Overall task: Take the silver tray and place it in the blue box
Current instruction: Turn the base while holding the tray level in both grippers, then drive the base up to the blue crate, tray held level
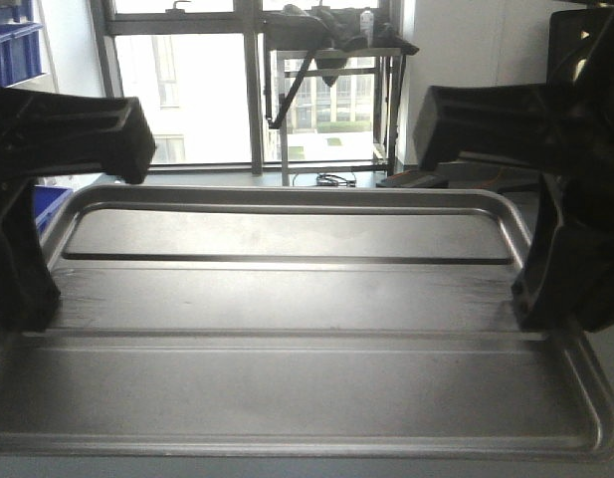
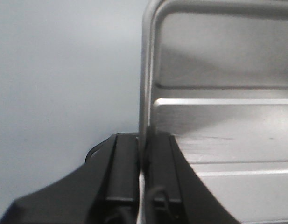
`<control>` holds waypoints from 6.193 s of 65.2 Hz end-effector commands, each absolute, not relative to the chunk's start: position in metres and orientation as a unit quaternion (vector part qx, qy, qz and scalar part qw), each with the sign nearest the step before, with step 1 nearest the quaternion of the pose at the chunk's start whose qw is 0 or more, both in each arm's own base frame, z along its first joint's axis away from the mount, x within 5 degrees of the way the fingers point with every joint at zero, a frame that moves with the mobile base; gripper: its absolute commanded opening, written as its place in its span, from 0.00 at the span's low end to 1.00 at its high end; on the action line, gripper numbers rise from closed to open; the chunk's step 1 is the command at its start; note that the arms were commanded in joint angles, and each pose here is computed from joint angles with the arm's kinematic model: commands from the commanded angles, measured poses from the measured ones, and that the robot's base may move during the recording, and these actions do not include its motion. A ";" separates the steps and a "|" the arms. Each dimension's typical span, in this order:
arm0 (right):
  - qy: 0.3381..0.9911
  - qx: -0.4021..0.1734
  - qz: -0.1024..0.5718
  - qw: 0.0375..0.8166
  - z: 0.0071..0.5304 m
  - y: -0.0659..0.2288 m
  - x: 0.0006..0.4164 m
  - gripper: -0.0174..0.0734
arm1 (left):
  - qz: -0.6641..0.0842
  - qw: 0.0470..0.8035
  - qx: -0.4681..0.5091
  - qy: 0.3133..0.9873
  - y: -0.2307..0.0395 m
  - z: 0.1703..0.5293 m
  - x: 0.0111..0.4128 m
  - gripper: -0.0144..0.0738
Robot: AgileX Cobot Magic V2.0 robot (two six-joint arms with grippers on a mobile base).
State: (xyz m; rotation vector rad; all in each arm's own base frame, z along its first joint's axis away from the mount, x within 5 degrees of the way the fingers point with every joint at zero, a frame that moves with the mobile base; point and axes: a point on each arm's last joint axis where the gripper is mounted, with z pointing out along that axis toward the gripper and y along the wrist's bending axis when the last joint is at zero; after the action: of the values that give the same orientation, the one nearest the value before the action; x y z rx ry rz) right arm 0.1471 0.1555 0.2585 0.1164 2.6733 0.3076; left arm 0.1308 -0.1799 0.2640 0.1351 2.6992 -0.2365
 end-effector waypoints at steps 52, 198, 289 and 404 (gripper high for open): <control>0.955 0.037 0.144 0.255 0.275 0.158 0.150 0.25 | -0.119 0.239 0.050 0.962 -0.183 0.279 0.132 0.16; 0.955 0.037 0.143 0.256 0.275 0.158 0.150 0.25 | -0.119 0.239 0.050 0.962 -0.183 0.279 0.132 0.16; 0.955 0.037 0.143 0.256 0.275 0.158 0.150 0.25 | -0.119 0.239 0.050 0.962 -0.183 0.279 0.132 0.16; 0.955 0.037 0.143 0.256 0.275 0.158 0.150 0.25 | -0.119 0.239 0.050 0.962 -0.183 0.279 0.132 0.16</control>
State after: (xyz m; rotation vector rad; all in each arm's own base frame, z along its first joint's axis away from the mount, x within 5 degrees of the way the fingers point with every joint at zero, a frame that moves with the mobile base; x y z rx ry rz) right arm 0.1470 0.1552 0.2583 0.1244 2.6754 0.3049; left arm 0.1312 -0.1802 0.2643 0.1385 2.6937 -0.2403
